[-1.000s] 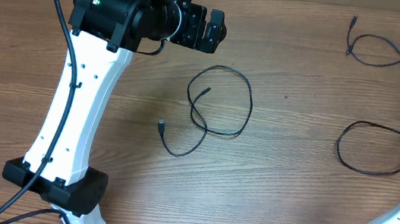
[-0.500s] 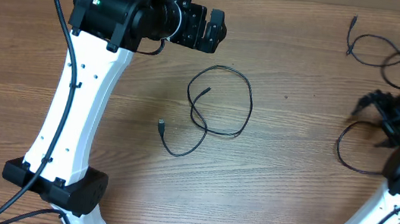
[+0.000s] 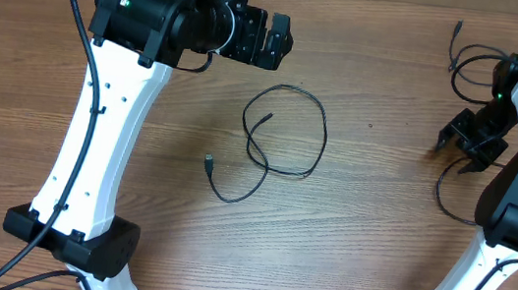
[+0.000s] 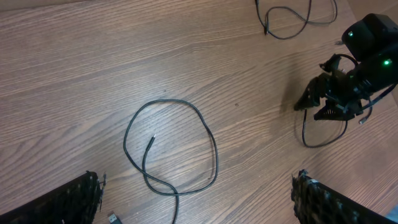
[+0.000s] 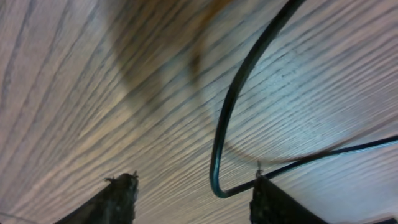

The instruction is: Untangle cables

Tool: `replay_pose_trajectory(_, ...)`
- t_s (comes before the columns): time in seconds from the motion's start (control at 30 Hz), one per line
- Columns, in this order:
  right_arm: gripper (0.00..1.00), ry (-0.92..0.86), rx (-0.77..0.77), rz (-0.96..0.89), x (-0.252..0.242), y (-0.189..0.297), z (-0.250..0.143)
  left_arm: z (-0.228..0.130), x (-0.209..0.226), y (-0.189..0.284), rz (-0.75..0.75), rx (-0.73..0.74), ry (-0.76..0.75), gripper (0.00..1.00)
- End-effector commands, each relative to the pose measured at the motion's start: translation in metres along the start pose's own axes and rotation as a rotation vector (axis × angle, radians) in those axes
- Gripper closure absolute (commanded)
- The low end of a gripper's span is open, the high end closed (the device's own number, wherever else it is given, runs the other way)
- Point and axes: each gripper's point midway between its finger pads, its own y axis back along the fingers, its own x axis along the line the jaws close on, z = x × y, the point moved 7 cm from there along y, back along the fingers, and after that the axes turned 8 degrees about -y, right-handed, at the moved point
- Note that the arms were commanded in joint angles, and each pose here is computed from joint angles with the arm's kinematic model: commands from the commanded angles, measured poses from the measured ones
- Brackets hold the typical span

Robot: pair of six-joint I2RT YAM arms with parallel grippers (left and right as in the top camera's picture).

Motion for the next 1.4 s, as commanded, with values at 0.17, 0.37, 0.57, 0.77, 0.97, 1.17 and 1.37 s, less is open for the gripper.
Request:
replay_pose_trajectory(0.17, 0.45, -0.001, 0.003, -0.074, -0.010, -0.001, -0.002, -0.001, -0.001, -0.005, -0.011, 0.011, -0.012, 0.00)
replay_pose_trajectory(0.37, 0.44, -0.003, -0.035, -0.077, -0.009, -0.001, 0.004, -0.002, -0.001, -0.005, -0.011, 0.016, -0.011, 0.00)
replay_pose_trajectory(0.57, 0.40, -0.001, -0.058, -0.063, -0.006, -0.014, 0.009, -0.002, -0.001, -0.005, -0.011, 0.018, -0.010, 0.00)
replay_pose_trajectory(0.77, 0.41, 0.000, -0.078, -0.048, -0.005, -0.035, 0.015, -0.004, -0.001, -0.005, -0.010, 0.031, -0.007, 0.00)
replay_pose_trajectory(0.97, 0.61, -0.001, -0.086, -0.038, -0.003, -0.036, 0.016, -0.005, -0.001, -0.005, -0.010, 0.033, -0.006, 0.00)
replay_pose_trajectory(1.17, 0.84, -0.003, -0.124, 0.009, 0.004, -0.035, 0.024, -0.004, -0.001, -0.005, -0.010, 0.028, -0.008, 0.00)
replay_pose_trajectory(1.37, 0.96, -0.009, -0.226, 0.111, 0.015, -0.013, 0.045, -0.004, -0.001, -0.005, -0.010, 0.029, -0.007, 0.00)
